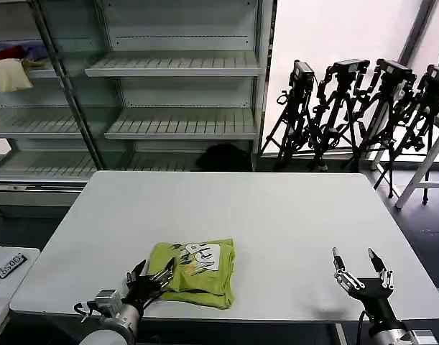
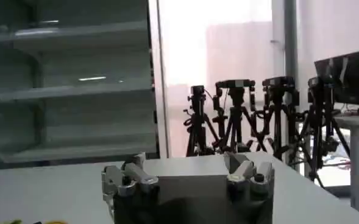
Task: Fold and organize the clothes.
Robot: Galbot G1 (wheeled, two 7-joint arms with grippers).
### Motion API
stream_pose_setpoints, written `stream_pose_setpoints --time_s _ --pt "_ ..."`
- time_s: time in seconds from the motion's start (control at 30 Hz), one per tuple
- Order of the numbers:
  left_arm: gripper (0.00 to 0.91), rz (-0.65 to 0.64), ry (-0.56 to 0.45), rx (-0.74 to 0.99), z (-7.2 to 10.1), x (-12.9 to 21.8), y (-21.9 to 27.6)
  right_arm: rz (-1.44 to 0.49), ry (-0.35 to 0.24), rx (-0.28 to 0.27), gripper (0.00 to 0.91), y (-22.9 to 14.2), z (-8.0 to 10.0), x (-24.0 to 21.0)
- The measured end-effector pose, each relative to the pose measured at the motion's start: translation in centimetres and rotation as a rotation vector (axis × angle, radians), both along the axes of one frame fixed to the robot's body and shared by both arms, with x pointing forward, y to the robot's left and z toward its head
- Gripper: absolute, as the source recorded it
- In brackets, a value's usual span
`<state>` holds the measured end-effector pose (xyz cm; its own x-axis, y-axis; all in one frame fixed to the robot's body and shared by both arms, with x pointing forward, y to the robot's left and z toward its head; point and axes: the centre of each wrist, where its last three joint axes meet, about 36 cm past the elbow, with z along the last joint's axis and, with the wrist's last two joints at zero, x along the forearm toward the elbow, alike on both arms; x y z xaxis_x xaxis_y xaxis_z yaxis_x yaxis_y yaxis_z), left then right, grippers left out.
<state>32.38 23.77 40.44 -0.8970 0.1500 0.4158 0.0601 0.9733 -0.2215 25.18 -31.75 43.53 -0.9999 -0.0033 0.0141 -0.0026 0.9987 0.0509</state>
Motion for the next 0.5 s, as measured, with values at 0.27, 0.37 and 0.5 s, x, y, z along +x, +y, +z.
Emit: stream_pose_setpoints --time_s 0.27,0.37,0.5 --pt "0.0 -0.02 -0.015 -0.004 -0.16 -0.66 -0.26 0.002 -0.004 0.002 0.907 0.1 0.06 0.17" --pt "0.0 -0.022 -0.023 0.006 -0.11 -0.66 -0.12 0.002 -0.004 0.002 0.907 0.11 0.05 0.17" --pt "0.0 -0.016 -0.041 0.021 0.21 -0.44 0.21 0.003 -0.005 0.002 0.907 0.1 0.09 0.23"
